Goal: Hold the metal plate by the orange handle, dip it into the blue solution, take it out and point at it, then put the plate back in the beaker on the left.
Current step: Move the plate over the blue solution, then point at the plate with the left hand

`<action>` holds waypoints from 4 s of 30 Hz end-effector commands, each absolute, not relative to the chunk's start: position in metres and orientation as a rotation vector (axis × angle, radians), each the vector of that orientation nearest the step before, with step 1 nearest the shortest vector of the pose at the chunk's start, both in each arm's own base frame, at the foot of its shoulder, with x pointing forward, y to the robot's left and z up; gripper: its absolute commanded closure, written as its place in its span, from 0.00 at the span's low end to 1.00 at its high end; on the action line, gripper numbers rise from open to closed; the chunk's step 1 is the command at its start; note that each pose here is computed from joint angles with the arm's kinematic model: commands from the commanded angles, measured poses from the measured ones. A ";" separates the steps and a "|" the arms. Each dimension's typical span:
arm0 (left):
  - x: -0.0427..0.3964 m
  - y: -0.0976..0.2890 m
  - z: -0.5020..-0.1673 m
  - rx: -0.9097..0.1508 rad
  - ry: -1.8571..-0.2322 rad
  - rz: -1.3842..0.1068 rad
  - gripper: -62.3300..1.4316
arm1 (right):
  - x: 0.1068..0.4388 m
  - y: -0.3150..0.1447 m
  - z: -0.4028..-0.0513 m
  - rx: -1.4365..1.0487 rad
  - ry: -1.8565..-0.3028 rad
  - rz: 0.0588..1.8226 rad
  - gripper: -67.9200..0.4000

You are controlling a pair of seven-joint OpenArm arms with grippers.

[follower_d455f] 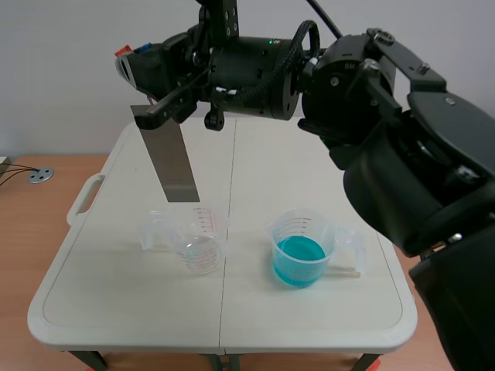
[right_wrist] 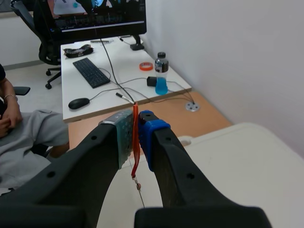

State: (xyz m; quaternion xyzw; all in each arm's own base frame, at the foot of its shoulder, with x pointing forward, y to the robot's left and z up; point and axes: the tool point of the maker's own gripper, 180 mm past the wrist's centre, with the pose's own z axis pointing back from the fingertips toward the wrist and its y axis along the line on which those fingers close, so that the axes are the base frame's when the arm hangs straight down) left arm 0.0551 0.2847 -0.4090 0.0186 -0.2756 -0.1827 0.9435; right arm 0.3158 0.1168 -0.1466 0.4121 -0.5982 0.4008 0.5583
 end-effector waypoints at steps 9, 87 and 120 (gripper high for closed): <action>0.151 0.271 -0.326 0.084 -0.893 -0.565 0.93 | 0.292 0.096 -0.104 0.949 -1.533 1.011 0.98; 0.305 -0.024 -0.296 -0.444 -1.240 -1.109 0.93 | 0.289 -0.040 -0.120 0.794 -1.479 0.774 0.98; 0.300 0.172 -0.251 0.103 -1.287 -0.853 0.93 | 0.304 -0.051 -0.151 0.773 -1.416 0.690 0.98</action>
